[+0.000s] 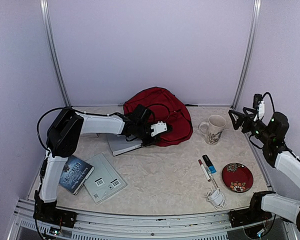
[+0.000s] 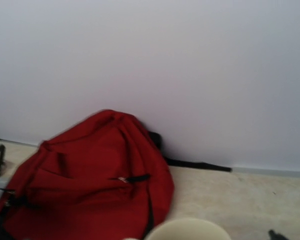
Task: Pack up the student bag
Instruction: Move the student bag to the center of the board.
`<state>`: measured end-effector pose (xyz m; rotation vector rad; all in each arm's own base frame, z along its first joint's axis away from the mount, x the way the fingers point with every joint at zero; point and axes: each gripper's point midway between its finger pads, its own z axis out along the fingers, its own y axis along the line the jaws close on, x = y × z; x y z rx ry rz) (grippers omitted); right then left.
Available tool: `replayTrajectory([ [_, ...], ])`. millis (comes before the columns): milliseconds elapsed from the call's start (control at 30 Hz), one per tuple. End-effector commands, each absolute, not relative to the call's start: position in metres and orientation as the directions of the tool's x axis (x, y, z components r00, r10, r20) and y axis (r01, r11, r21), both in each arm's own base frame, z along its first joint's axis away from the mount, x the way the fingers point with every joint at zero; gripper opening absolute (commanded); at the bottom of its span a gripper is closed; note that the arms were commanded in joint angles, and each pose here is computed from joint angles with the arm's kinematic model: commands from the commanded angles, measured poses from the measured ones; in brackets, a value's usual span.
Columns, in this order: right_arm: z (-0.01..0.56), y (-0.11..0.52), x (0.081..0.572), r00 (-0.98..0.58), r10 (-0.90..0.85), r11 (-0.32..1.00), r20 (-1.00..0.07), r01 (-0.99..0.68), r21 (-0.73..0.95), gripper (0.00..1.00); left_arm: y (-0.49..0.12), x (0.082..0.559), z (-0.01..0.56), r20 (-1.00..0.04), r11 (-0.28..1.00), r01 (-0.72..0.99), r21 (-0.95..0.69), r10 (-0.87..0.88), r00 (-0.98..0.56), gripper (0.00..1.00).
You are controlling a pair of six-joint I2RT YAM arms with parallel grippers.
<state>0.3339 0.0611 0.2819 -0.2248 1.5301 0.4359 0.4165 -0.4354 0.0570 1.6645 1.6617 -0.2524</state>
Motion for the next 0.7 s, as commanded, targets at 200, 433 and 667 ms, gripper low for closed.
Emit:
replayTrajectory([
  [200,0.321,0.092,0.309,-0.068,0.157,0.833,-0.985,-0.526,0.169,1.0,-0.379,0.436,0.258,-0.671,0.48,0.587,0.652,0.726,0.15,0.0],
  [433,0.345,0.137,0.295,-0.148,0.204,0.72,-0.968,-0.648,0.25,1.0,-0.363,0.397,0.334,-0.679,0.53,0.492,0.69,0.71,0.186,0.0],
  [667,0.337,0.189,0.28,-0.283,0.174,0.639,-0.943,-0.696,0.327,1.0,-0.4,0.304,0.278,-0.688,0.44,0.705,0.556,0.719,0.094,0.0],
])
